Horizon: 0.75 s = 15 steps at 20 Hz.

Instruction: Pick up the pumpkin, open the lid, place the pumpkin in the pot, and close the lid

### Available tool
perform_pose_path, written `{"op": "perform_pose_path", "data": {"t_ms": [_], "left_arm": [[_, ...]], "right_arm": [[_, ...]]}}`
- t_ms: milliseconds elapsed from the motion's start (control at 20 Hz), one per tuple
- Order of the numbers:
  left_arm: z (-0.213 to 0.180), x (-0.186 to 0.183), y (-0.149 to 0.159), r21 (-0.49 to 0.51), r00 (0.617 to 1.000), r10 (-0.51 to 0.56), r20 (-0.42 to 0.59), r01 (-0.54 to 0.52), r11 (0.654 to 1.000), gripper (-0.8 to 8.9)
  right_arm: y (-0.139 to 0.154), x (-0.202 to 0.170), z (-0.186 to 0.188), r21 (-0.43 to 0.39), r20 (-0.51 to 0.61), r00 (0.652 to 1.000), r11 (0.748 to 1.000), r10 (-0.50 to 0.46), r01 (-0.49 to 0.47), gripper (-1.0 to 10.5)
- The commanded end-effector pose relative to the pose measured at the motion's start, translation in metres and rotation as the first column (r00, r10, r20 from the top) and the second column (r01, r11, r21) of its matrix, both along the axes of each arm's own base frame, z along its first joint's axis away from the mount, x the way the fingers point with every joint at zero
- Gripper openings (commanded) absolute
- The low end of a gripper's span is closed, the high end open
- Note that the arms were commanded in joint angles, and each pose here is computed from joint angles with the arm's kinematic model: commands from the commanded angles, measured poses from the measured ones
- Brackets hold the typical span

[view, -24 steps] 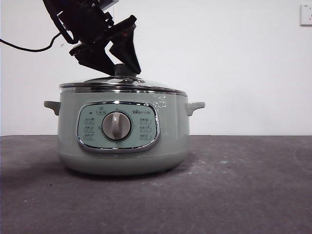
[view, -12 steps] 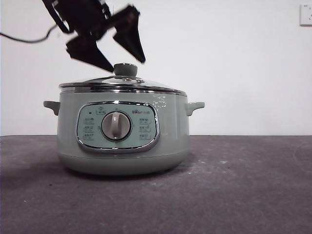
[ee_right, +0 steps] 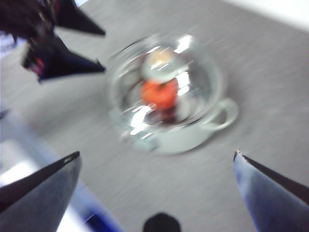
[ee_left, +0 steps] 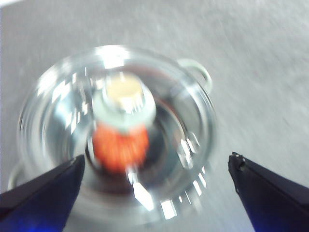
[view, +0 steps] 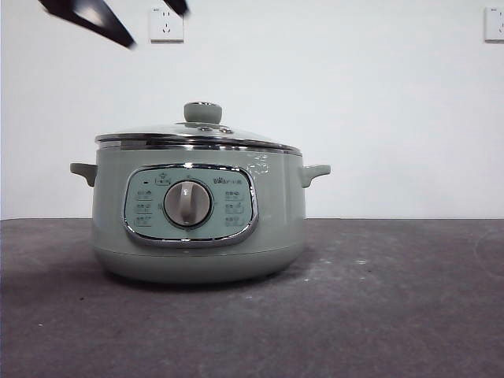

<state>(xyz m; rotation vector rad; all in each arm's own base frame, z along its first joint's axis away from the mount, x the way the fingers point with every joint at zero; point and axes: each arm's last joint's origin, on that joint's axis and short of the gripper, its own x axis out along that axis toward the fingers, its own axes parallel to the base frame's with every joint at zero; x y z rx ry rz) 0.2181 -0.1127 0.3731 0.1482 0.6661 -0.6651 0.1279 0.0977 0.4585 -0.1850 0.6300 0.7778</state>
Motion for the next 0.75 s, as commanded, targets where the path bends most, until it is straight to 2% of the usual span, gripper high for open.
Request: {"op": "perform_pose_path", "data": {"t_ms": [50,150,200,300,350,450,750], "left_arm": [[0.009,-0.025,0.012,0.013,1.000,-0.009,-0.022,0.009,1.000,4.99],[0.015,-0.046,0.022,0.015,0.999,-0.014,-0.038,0.015,1.000,4.90],[0.017,-0.055,0.026,0.006,0.998,-0.030,-0.051,0.031,1.000,4.12],[0.020,-0.069,0.031,-0.024,0.994,-0.074,-0.079,0.072,0.997,1.24],[0.020,-0.074,0.032,-0.035,0.992,-0.090,-0.088,0.087,0.996,-0.04],[0.020,-0.078,0.034,-0.044,0.989,-0.106,-0.103,0.102,0.994,-0.08],[0.019,-0.079,0.034,-0.038,0.988,-0.103,-0.117,0.099,0.994,-0.03]], "right_arm": [[0.001,-0.003,-0.002,0.030,-0.063,0.996,0.998,0.063,-0.061,5.9],[0.000,-0.005,-0.004,0.029,-0.092,0.993,0.997,0.080,-0.078,5.3],[0.000,-0.006,-0.005,0.026,-0.108,0.990,0.996,0.088,-0.086,5.3],[-0.002,-0.008,-0.008,0.008,-0.138,0.987,0.996,0.085,-0.085,4.9],[-0.002,-0.009,-0.008,0.002,-0.149,0.985,0.996,0.085,-0.085,3.5],[-0.003,-0.010,-0.010,-0.015,-0.153,0.984,0.995,0.093,-0.096,-0.3],[-0.003,-0.009,-0.009,-0.005,-0.157,0.984,0.997,0.082,-0.083,0.0]]}}
